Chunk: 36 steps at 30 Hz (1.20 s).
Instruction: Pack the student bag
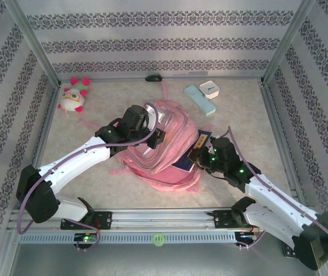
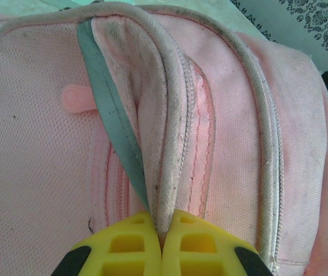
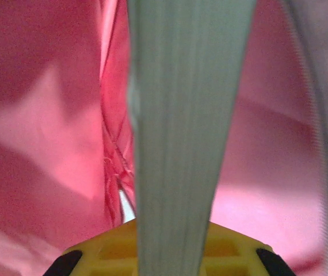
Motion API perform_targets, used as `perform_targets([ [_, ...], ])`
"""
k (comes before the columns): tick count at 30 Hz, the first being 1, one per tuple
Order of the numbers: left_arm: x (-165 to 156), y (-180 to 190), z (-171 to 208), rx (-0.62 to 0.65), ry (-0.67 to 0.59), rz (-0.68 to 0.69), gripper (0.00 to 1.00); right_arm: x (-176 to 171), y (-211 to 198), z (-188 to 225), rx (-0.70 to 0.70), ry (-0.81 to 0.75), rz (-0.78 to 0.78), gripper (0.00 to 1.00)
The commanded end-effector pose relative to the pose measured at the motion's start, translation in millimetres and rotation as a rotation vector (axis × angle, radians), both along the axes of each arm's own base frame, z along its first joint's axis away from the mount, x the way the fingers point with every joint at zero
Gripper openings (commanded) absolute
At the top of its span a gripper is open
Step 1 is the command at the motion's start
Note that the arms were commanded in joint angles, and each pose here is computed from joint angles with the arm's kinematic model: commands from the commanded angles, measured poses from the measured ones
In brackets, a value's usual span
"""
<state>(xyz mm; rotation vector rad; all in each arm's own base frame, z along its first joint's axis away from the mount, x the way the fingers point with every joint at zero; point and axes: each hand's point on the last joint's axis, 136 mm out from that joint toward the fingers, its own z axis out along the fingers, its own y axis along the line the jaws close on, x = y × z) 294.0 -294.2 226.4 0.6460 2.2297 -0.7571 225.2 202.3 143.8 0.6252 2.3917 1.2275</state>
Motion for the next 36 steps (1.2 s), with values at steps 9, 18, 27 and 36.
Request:
perform_targets([
  [9,14.1,0.6,95.3,-0.214,-0.207,0.029,0.0,61.3,76.9,33.4,0.239,-0.17,0.009,0.0],
  [18,29.3,45.8,110.4,-0.205,-0.247,0.12,0.0,44.4,45.5,-14.3,0.176,-0.108,-0.008,0.0],
  [27,31.0,53.6,124.0,-0.257,-0.244,0.083,0.0,3.4,25.6,0.1,0.165,-0.215,0.177,0.0],
  [36,24.4,52.9,124.3,-0.299,-0.216,0.016,0.0,0.4,39.6,48.5,0.195,-0.414,0.408,0.0],
])
